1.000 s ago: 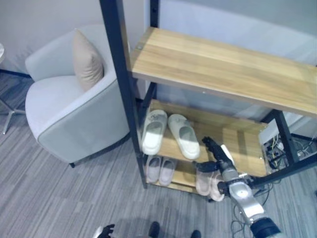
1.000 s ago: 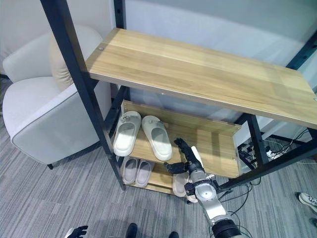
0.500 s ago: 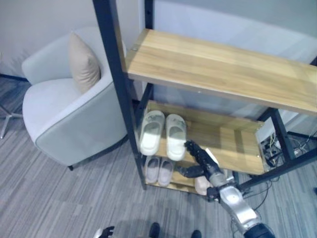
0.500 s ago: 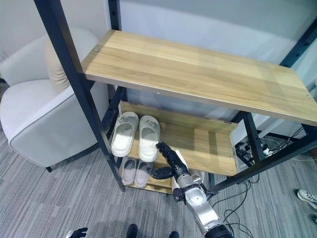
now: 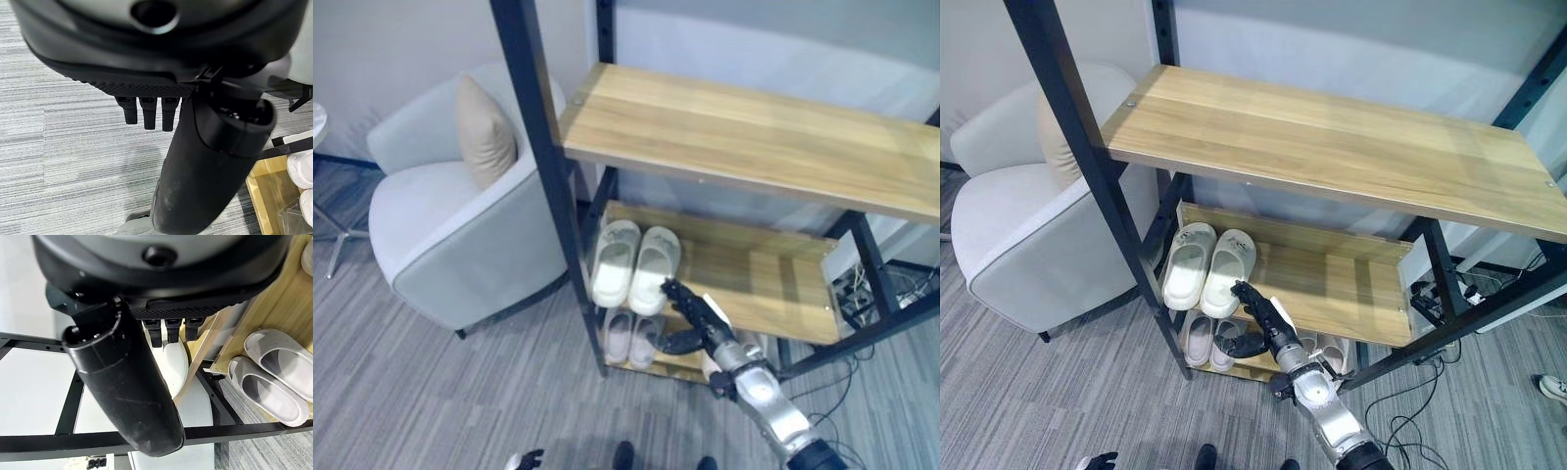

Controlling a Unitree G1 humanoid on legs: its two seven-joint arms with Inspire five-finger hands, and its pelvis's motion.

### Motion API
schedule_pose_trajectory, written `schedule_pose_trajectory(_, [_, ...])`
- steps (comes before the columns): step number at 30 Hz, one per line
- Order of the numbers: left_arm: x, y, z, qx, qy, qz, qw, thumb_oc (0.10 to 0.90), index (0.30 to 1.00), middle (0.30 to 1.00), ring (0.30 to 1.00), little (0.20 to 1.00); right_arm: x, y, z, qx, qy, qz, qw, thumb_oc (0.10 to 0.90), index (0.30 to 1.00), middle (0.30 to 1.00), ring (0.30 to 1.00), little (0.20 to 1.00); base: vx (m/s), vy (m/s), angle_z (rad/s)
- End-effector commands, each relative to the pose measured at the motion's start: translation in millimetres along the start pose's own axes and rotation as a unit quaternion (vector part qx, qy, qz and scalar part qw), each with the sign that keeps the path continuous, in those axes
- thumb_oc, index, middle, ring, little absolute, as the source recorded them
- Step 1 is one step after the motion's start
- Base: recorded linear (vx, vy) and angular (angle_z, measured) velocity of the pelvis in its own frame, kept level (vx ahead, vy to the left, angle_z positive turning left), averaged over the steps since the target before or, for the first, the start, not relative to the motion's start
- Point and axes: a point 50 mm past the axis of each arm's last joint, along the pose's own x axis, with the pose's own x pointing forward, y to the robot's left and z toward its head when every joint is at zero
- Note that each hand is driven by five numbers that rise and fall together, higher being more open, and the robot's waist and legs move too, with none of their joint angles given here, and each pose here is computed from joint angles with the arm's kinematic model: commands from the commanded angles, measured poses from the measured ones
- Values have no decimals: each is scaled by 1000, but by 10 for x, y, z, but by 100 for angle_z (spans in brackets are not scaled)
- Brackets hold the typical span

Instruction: Arrange the slippers neatly on the shoe rack.

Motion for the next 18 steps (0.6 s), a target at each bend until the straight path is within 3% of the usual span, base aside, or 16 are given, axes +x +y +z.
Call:
schedule_pose_trajectory(1, [39, 80, 84, -19, 0, 29, 999, 800, 900, 900, 900, 900, 175, -92, 650, -42, -156, -27, 986, 800, 900, 900, 900, 900, 0, 0, 0])
schedule_pose_trajectory(5, [14, 17, -6, -20, 15, 19, 1000, 800, 900, 900, 900, 900, 48, -278, 669, -112, -172, -73, 976, 800, 900, 900, 900, 900, -1, 0, 1])
schedule_pose_trajectory(14, [-6, -31, -54, -24, 19, 9, 999, 800, 900, 900, 900, 900, -300, -569, 658, -127, -185, -142, 964, 800, 900, 900, 900, 900, -16, 1, -7])
schedule_pose_trajectory(18, [6, -78, 67, -84, -1, -13, 996, 800, 900, 900, 900, 900, -536, -644, 314, -187, -106, -134, 967, 800, 900, 900, 900, 900, -46, -10, -7])
